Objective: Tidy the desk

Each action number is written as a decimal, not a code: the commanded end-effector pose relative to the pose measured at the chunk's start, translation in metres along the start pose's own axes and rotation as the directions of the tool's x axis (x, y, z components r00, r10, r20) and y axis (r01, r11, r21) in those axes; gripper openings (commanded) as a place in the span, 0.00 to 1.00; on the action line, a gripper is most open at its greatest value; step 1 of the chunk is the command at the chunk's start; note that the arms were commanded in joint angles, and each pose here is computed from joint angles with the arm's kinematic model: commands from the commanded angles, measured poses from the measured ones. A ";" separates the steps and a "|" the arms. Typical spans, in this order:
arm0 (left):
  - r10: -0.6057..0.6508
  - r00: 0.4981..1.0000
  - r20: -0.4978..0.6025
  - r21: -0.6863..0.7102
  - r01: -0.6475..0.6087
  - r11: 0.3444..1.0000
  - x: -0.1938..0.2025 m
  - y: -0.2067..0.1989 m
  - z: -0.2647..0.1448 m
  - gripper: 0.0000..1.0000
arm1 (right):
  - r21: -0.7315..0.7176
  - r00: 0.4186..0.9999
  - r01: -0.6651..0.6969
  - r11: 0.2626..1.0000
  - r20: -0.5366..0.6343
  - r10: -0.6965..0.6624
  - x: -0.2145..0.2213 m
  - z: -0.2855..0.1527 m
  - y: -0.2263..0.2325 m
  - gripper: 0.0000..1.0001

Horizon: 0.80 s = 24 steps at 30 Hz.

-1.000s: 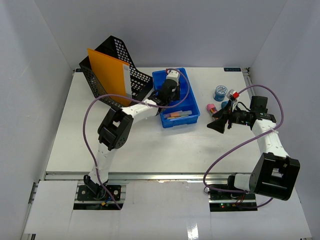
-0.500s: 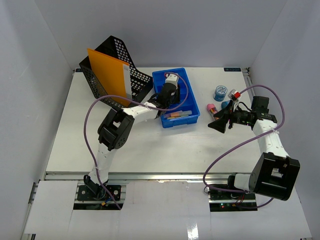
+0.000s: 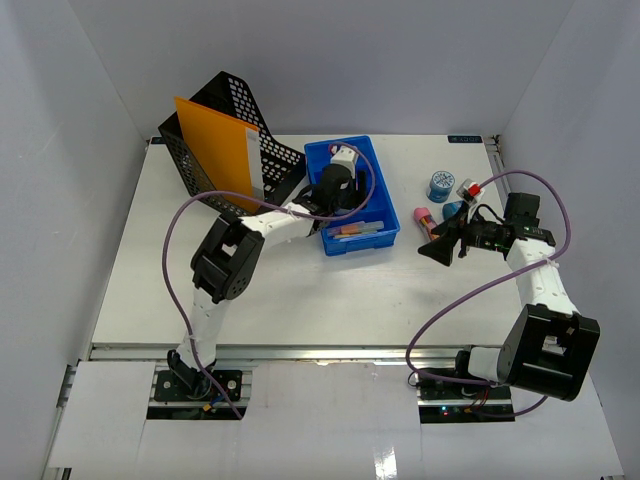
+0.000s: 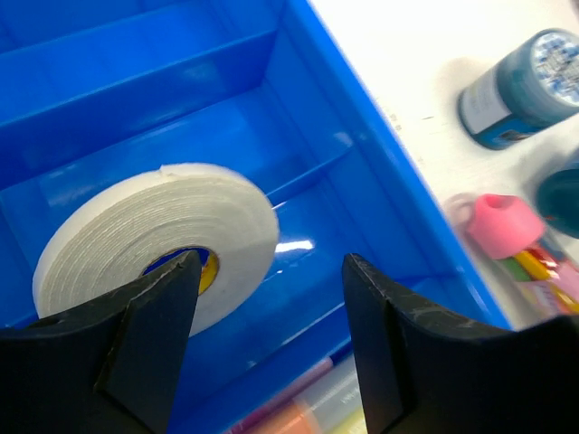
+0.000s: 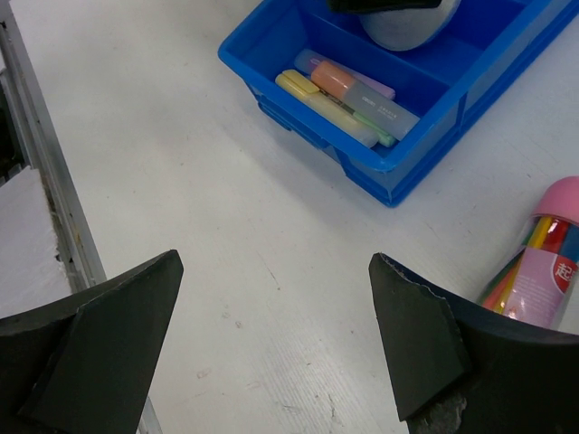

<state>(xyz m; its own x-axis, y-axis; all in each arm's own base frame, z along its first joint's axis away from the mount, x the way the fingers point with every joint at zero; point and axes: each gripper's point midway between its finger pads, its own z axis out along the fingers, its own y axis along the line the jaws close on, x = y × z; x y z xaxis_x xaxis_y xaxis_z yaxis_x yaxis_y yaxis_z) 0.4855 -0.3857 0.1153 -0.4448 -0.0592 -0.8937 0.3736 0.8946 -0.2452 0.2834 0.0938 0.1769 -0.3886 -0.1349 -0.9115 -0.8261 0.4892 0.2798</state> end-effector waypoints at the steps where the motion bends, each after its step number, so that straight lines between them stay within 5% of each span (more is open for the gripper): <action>1: -0.026 0.993 0.112 0.127 0.011 0.992 -0.078 -0.032 -0.048 0.79 | 0.065 0.999 0.045 0.997 -0.034 -0.043 0.006 -0.004 -0.011 0.90; 8: 0.045 0.988 0.145 0.304 -0.088 0.949 -0.111 -0.061 -0.119 0.91 | 0.245 0.982 0.159 0.956 -0.135 -0.129 0.003 -0.018 -0.047 0.90; 12: 0.124 0.985 0.124 0.377 -0.162 0.912 -0.097 -0.060 -0.169 0.98 | 0.307 0.961 0.217 0.927 -0.234 -0.148 -0.002 -0.025 -0.075 0.90; 24: 0.340 0.940 0.037 0.226 -0.339 0.913 -0.006 0.030 -0.283 0.98 | 0.392 0.856 0.317 0.864 -0.510 -0.082 0.013 0.015 -0.129 0.90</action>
<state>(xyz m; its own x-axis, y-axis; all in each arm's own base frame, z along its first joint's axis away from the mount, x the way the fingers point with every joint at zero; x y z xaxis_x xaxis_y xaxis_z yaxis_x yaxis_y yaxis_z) 0.2864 -0.2701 0.2397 -0.2771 0.1379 -0.9509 0.7033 0.7034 -0.1030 0.3660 0.0431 0.1215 -0.4634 -0.5263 -0.7129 -0.7160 0.6964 -0.0488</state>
